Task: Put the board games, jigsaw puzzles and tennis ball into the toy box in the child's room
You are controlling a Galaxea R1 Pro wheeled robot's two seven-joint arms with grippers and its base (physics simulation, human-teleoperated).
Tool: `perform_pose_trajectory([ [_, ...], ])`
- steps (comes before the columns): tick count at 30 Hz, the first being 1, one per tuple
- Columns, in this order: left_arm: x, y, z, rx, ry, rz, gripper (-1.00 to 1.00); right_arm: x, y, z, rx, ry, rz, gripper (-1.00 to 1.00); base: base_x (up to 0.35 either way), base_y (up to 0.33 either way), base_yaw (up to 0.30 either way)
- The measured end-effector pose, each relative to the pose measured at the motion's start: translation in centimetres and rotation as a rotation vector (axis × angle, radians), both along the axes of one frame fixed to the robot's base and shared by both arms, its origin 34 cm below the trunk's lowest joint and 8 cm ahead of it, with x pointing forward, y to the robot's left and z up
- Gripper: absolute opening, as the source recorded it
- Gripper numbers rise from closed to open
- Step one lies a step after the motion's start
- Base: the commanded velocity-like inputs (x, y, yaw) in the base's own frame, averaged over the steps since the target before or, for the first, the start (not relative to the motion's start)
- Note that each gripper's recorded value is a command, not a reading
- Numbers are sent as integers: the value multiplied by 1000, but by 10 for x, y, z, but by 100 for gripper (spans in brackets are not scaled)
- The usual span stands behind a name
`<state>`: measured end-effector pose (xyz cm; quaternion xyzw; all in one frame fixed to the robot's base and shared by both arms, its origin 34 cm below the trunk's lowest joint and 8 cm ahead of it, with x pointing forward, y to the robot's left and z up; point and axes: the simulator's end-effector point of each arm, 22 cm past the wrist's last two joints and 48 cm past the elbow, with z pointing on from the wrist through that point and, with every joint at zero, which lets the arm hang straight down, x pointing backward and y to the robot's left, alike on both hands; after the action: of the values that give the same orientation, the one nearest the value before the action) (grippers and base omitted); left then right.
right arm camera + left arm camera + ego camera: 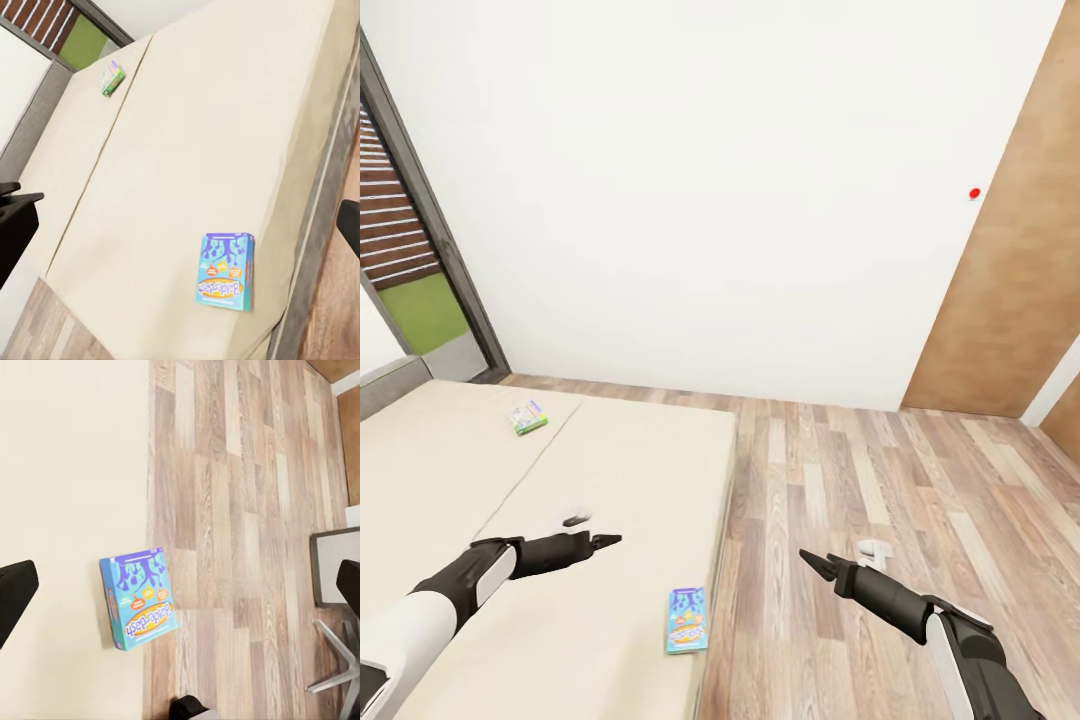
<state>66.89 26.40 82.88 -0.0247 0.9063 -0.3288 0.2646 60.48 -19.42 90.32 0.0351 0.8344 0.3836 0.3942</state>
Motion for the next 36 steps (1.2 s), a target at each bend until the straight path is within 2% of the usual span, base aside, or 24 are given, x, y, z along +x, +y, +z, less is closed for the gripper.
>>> perform_pose_trajectory([
  [13,0,-1,0,0,0,-1,100,0,1,0,-4,0,1,100,0,-203,42],
  [20,0,-4,0,-4,0,-3,100,0,1,0,-4,1,0,100,0,-114,240],
  [36,0,-6,0,-5,0,-5,100,0,0,-1,-4,2,0,100,0,-13,287],
])
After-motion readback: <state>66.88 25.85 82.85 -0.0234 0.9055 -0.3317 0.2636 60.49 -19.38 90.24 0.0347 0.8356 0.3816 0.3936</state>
